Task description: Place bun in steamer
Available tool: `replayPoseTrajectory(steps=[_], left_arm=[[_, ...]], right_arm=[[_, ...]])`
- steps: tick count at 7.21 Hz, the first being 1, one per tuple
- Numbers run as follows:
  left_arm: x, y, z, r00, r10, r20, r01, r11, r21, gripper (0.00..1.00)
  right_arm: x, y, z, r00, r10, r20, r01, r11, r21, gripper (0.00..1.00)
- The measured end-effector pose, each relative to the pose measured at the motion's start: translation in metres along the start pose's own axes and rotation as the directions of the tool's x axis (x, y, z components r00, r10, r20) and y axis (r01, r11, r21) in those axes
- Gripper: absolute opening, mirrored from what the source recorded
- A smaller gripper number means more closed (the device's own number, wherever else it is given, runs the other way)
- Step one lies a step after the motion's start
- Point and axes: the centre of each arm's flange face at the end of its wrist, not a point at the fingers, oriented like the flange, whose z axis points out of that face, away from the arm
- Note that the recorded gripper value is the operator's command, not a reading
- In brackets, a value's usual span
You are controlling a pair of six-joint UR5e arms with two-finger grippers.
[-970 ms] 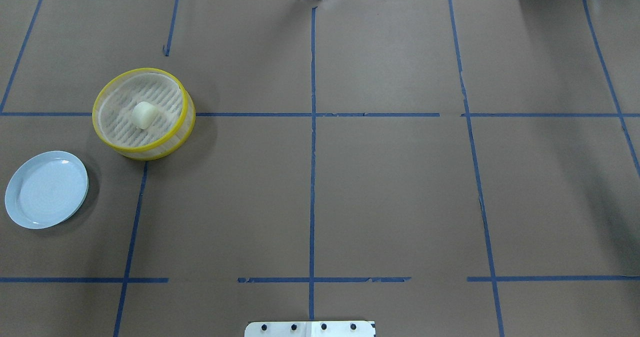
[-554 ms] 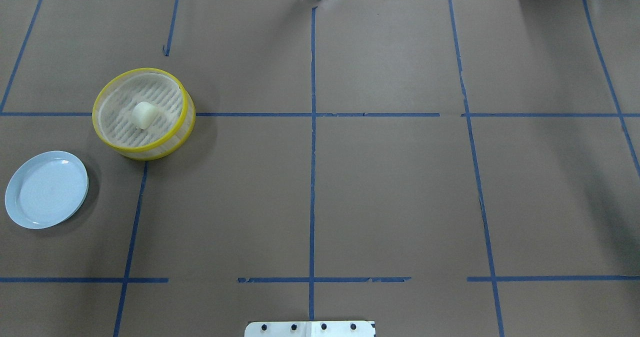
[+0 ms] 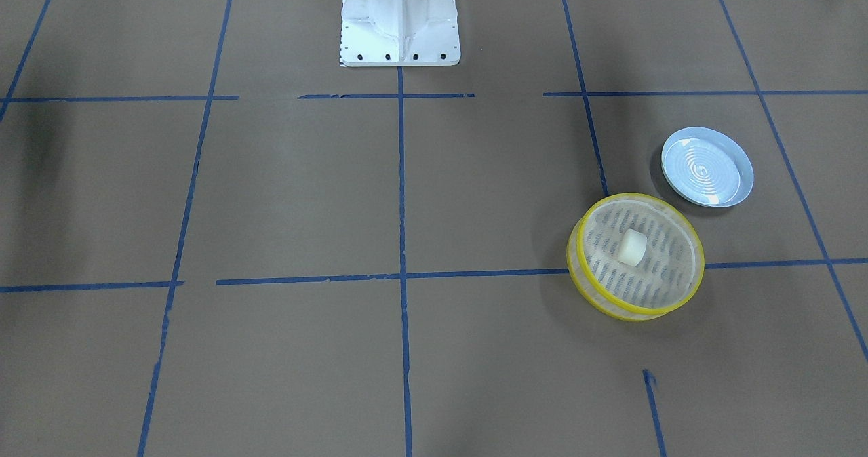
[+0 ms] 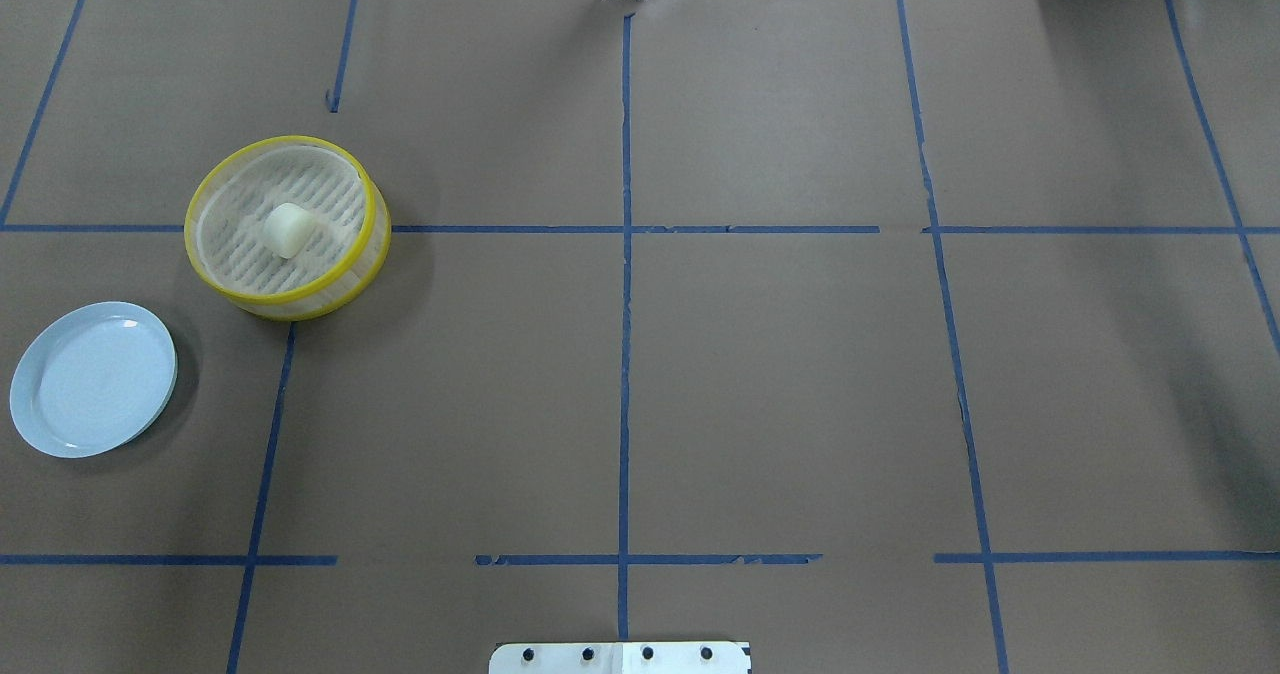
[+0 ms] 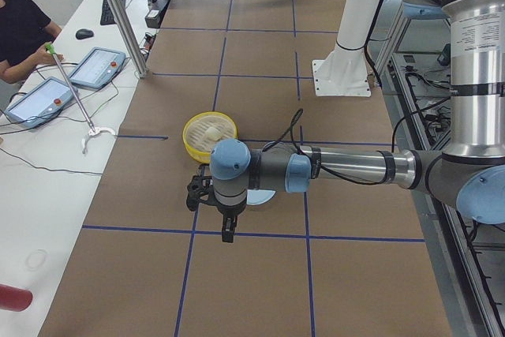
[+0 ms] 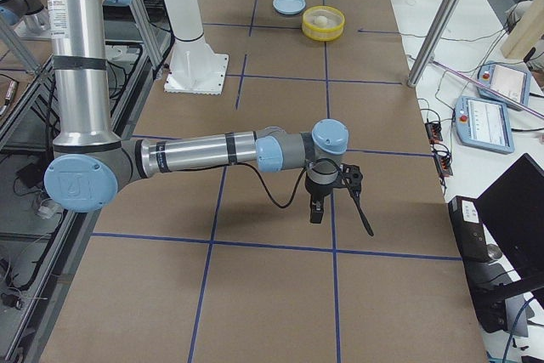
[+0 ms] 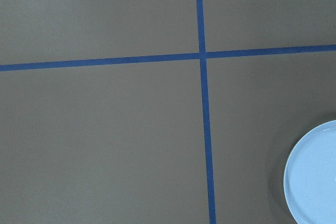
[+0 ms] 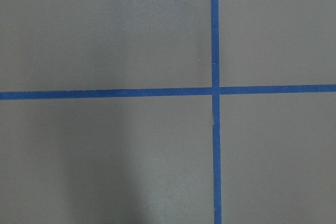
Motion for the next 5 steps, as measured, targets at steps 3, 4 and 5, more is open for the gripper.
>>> replayPoseTrajectory(steps=[3,4,5], left_arm=[[0.0006,-0.001,-0.0006,1.0,0.001,0.0,-0.001,1.0,0.002,1.0],[0.0006,-0.0014,-0.001,1.0,0.002,0.0,-0.002,1.0,0.002,1.0],[0.0006,-0.0016,-0.0013,1.0,0.002,0.0,-0.002,1.0,0.003,1.0]], right_arm=[[0.0002,0.0,-0.0002,1.0,0.0,0.0,0.0,1.0,0.0,1.0],[0.0002,0.0,-0.0002,1.0,0.0,0.0,0.0,1.0,0.0,1.0],[0.0002,0.0,-0.0002,1.0,0.0,0.0,0.0,1.0,0.0,1.0]])
